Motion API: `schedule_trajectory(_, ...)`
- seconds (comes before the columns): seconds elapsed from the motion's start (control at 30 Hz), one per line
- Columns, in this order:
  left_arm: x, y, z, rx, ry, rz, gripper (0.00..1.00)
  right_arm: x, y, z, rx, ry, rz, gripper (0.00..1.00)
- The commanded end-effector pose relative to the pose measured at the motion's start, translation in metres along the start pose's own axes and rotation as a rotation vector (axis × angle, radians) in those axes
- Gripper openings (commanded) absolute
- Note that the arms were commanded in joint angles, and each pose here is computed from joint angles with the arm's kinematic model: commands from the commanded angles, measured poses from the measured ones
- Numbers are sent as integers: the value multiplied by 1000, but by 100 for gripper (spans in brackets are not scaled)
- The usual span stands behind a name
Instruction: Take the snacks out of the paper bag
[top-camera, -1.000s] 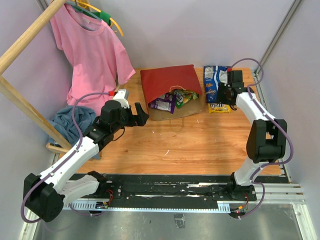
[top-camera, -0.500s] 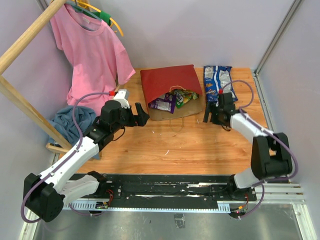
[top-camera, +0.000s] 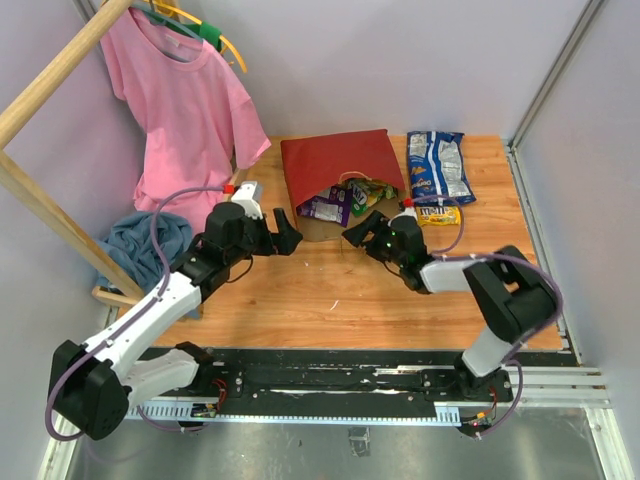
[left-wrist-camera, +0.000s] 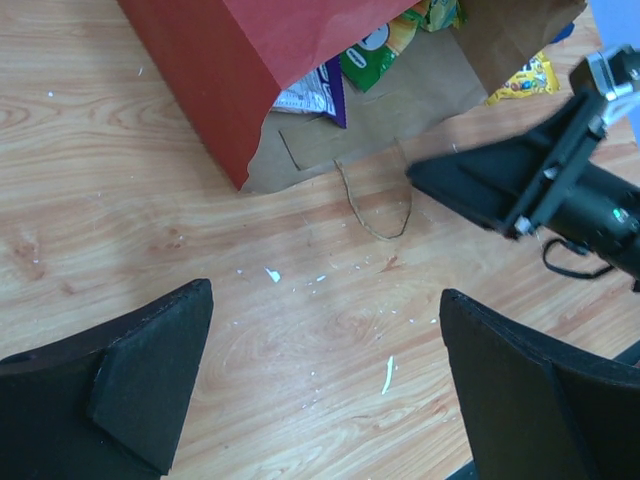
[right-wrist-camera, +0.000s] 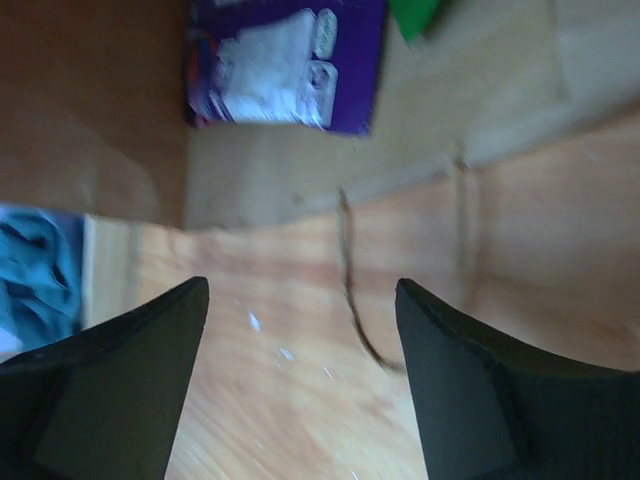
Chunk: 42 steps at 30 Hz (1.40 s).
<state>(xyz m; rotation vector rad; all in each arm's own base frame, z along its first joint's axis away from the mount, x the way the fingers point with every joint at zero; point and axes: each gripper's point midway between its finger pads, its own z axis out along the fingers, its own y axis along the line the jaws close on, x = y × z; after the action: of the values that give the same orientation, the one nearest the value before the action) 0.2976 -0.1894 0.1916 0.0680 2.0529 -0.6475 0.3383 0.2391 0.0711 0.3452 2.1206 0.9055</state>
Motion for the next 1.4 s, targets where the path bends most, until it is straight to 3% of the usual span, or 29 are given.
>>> schedule_trajectory(0.0,-4,1,-9,9,-42,5,100,-35,67,35,-255,-100,263,74)
schedule_trajectory(0.2,-1,9,-23,-20,-59,23,100,-37,52,69,-171,-129,319,68)
schedule_trajectory(0.6,8,7,-19,10,-35,26,100,-25,-8,78,175,-89,134,69)
schedule_trajectory(1.23,5,10,-14,-15,-51,-5,100,1,-10,140,154,17,139,56)
schedule_trajectory(1.37,2,9,-12,-21,-42,9,100,1,9,141,76,-5,154,47)
